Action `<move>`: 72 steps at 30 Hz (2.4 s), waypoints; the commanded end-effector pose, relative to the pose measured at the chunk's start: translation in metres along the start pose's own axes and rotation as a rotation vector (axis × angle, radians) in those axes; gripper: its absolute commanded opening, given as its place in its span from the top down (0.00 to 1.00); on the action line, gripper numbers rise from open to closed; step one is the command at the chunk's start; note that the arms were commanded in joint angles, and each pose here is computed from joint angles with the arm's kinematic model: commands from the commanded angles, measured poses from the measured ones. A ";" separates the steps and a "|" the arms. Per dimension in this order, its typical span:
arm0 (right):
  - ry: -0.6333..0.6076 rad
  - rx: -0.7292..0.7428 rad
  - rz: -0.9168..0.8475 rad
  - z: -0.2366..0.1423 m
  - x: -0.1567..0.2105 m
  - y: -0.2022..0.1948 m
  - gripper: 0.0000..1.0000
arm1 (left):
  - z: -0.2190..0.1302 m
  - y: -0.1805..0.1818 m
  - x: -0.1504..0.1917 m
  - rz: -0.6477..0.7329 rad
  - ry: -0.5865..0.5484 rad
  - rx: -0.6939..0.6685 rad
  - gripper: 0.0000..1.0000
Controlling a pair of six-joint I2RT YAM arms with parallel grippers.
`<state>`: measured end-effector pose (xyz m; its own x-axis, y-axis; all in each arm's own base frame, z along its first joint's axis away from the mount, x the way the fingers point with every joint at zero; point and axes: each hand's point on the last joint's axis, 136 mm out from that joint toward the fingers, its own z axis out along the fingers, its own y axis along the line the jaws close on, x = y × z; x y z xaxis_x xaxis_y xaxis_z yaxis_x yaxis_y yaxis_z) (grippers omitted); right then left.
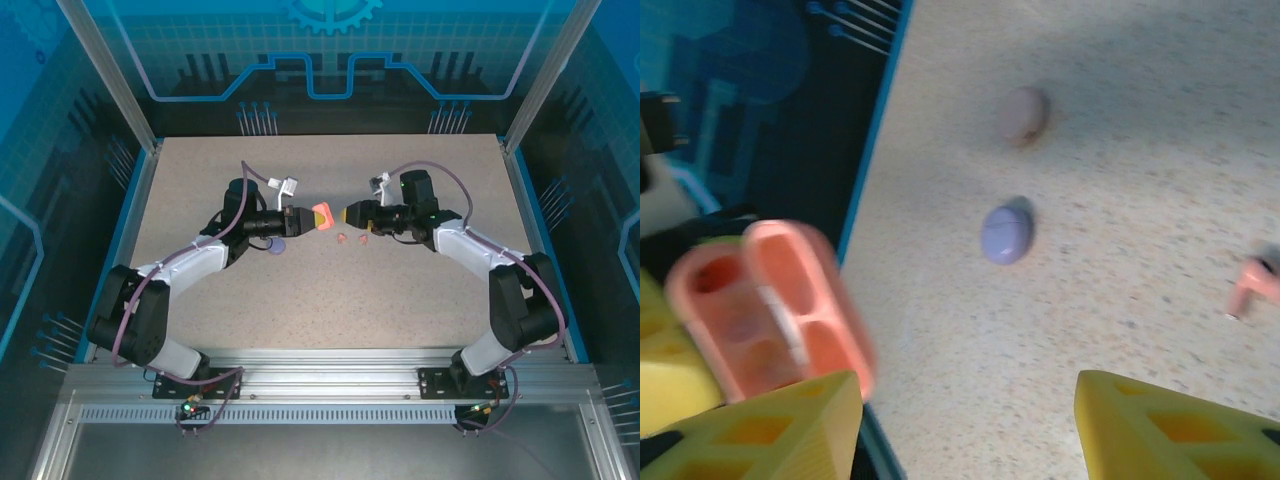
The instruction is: Insert wireless bluetooth earbuds into charging case
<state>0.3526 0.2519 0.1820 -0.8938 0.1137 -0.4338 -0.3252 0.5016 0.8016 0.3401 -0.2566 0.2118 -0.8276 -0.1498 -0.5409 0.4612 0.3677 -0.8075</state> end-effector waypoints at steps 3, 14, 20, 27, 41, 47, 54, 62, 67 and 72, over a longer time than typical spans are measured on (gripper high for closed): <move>0.037 -0.131 -0.078 0.005 0.000 0.039 0.46 | -0.002 -0.027 -0.017 0.082 -0.021 0.065 1.00; 0.068 -0.124 -0.058 0.022 0.006 0.032 0.59 | -0.002 -0.037 -0.022 0.099 -0.030 0.081 1.00; 0.058 -0.107 -0.038 0.024 0.004 0.023 0.65 | -0.002 -0.040 -0.021 0.102 -0.027 0.086 1.00; 0.045 -0.137 -0.023 0.025 -0.006 0.025 0.65 | 0.001 -0.041 -0.017 0.101 -0.010 0.091 1.00; 0.052 -0.153 -0.039 0.022 -0.011 0.031 1.00 | 0.005 -0.033 -0.013 0.095 -0.006 0.060 0.82; 0.046 -0.045 -0.044 0.017 -0.016 0.020 1.00 | -0.003 -0.026 -0.026 0.128 -0.062 -0.020 0.26; 0.087 0.099 -0.203 0.005 -0.025 0.015 1.00 | -0.021 -0.039 -0.041 0.214 0.028 -0.055 0.10; 0.200 0.152 -0.497 -0.014 -0.022 0.033 1.00 | -0.020 -0.048 -0.023 0.206 0.322 0.017 0.08; 0.247 0.143 -0.546 -0.016 -0.014 0.032 1.00 | -0.015 -0.040 -0.021 0.178 0.404 0.030 0.13; 0.279 0.121 -0.562 -0.013 -0.005 0.034 1.00 | -0.009 -0.039 -0.022 0.160 0.438 0.066 0.25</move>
<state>0.3516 0.2532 0.2172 -0.6743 -0.3632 -0.6430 -0.7113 0.5534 0.4333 0.3510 -0.2586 0.2434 -0.8037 0.2766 -0.5269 0.5950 0.3611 -0.7180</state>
